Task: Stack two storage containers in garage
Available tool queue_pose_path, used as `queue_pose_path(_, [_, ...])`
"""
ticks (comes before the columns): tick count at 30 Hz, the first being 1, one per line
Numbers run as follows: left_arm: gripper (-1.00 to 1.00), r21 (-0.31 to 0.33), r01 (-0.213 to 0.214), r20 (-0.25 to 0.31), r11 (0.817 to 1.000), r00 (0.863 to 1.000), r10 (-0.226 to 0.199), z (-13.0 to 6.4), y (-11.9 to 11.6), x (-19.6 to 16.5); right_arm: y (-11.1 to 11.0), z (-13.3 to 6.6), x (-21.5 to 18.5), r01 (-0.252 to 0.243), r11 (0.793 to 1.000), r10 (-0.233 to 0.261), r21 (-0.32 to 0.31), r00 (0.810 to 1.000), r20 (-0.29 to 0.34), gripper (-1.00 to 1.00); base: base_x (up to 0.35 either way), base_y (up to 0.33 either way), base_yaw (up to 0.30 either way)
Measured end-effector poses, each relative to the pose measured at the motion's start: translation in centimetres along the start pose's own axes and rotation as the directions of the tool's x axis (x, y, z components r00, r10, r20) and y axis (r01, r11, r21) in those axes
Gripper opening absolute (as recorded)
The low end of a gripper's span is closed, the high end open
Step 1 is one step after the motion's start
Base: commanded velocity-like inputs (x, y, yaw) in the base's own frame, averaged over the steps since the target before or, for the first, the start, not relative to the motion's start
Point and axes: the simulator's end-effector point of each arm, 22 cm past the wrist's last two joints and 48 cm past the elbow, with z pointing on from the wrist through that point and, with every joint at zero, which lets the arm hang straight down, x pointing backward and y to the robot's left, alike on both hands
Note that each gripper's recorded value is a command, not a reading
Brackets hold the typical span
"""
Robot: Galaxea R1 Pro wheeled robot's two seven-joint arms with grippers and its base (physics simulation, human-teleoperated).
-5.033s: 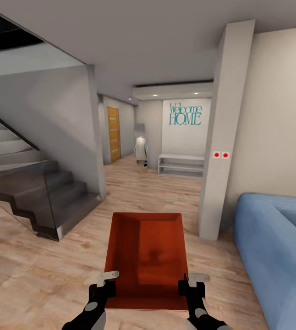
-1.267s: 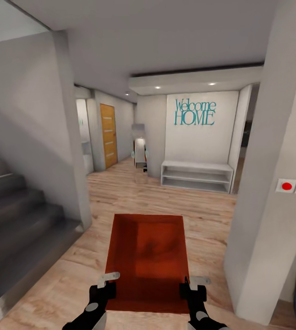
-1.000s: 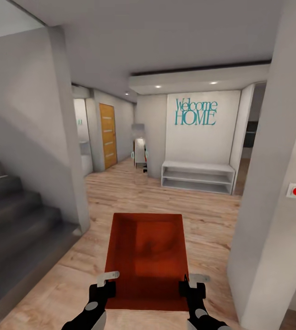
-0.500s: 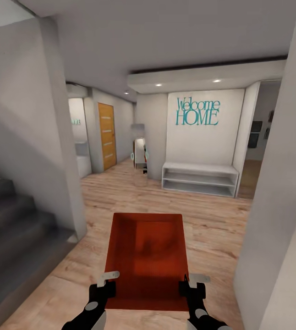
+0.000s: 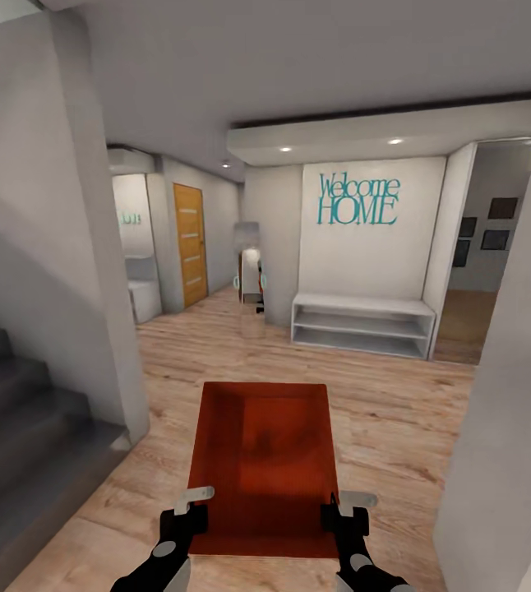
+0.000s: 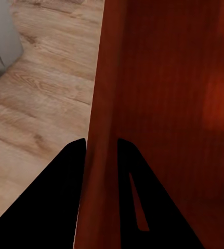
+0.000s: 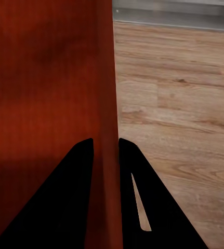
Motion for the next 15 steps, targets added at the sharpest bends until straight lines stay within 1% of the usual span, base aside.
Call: queue_pose_path(15, [-1.0, 0.0, 0.0, 0.0, 1.0, 1.0, 0.0, -0.01, 0.01, 0.03, 0.01, 0.0, 0.01, 0.0, 1.0, 0.0, 0.0, 1.0, -0.001, -1.0, 0.32, 0.0, 0.0])
